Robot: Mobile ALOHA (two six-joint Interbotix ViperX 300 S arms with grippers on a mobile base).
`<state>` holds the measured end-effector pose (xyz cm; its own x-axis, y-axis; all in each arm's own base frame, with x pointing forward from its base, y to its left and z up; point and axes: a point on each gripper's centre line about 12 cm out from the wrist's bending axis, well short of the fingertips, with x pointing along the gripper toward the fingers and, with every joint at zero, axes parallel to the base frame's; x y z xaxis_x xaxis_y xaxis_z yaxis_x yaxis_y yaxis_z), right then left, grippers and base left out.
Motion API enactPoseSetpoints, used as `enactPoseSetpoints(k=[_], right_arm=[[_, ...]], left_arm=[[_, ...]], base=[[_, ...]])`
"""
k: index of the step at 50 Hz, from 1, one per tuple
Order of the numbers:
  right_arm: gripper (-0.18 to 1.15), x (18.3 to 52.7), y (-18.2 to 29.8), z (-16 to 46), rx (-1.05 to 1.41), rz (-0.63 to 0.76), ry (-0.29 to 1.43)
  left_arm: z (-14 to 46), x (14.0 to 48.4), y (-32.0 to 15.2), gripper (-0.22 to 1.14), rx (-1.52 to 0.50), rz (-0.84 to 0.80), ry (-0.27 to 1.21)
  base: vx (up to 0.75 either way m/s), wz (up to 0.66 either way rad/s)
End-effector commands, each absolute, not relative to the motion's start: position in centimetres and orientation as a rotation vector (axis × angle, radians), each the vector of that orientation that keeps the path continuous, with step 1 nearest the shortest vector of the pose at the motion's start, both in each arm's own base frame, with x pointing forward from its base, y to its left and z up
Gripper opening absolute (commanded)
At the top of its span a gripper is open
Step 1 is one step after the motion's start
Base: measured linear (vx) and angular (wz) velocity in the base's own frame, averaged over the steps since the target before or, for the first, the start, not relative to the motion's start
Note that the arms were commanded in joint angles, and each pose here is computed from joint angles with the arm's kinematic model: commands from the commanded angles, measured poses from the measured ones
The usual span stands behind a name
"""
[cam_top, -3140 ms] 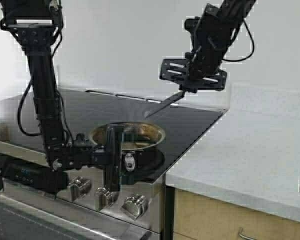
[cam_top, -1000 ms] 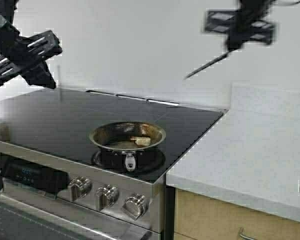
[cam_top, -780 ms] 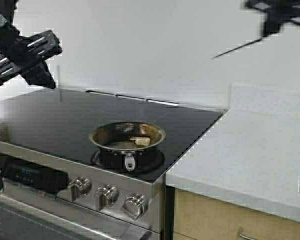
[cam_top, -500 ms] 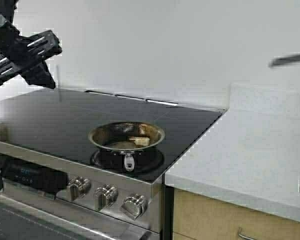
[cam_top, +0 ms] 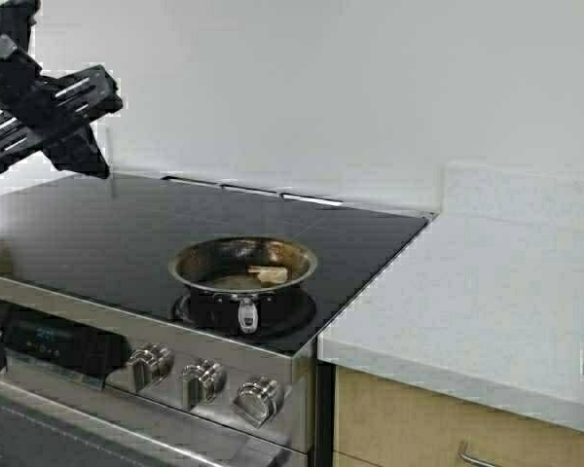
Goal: Add oil to the pan and cook the shrimp and serve it
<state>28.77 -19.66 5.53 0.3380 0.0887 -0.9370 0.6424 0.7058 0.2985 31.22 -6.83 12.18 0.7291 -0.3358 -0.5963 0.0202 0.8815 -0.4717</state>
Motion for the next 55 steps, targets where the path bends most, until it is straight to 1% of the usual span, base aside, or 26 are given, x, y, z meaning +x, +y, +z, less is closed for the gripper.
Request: enactPoseSetpoints(k=[1,5,14,20,31,38,42,45,47,50,55], right_arm=[[0.07,29.4,-20.6,3.1,0.724,-0.430,1.218],[0.07,29.4,-20.9,2.1,0.755,-0.432,1.243],[0.07,30.2,-22.7,2.4,0.761,-0.438,1.227],[0.07,30.6,-23.6,1.6,0.770,-0.446,1.232],[0.07,30.4,-23.3,-1.8,0.814,-0.426,1.310],[0.07,30.4,-23.2,-2.4,0.819,-0.426,1.319],[0.10,30.6,-23.5,-2.2,0.818,-0.429,1.308],[0.17,31.0,-23.8,-2.0,0.812,-0.431,1.296],[0.29,31.3,-24.1,-1.8,0.808,-0.432,1.286],[0.48,31.5,-24.3,-1.6,0.806,-0.432,1.278],[0.85,31.6,-24.4,-1.4,0.807,-0.425,1.280]], left_arm=[[12.9,31.7,-6.9,0.04,-0.463,-0.214,0.706],[12.9,31.6,-6.9,0.04,-0.463,-0.213,0.707],[12.8,31.7,-6.9,0.04,-0.462,-0.214,0.711],[12.7,31.7,-6.9,0.05,-0.463,-0.212,0.713],[12.5,31.6,-6.9,0.04,-0.468,-0.209,0.720],[12.5,31.6,-6.9,0.04,-0.474,-0.207,0.723],[12.4,31.6,-6.9,0.04,-0.474,-0.207,0.724],[12.3,31.6,-6.9,0.04,-0.474,-0.206,0.727],[12.3,31.6,-6.9,0.04,-0.474,-0.206,0.727],[12.3,31.5,-6.9,0.04,-0.476,-0.205,0.729],[12.2,31.5,-6.9,0.04,-0.476,-0.204,0.730]], base=[[0.00,0.00],[0.00,0.00],[0.00,0.00],[0.00,0.00],[0.00,0.00],[0.00,0.00],[0.00,0.00],[0.00,0.00],[0.00,0.00],[0.00,0.00],[0.00,0.00]])
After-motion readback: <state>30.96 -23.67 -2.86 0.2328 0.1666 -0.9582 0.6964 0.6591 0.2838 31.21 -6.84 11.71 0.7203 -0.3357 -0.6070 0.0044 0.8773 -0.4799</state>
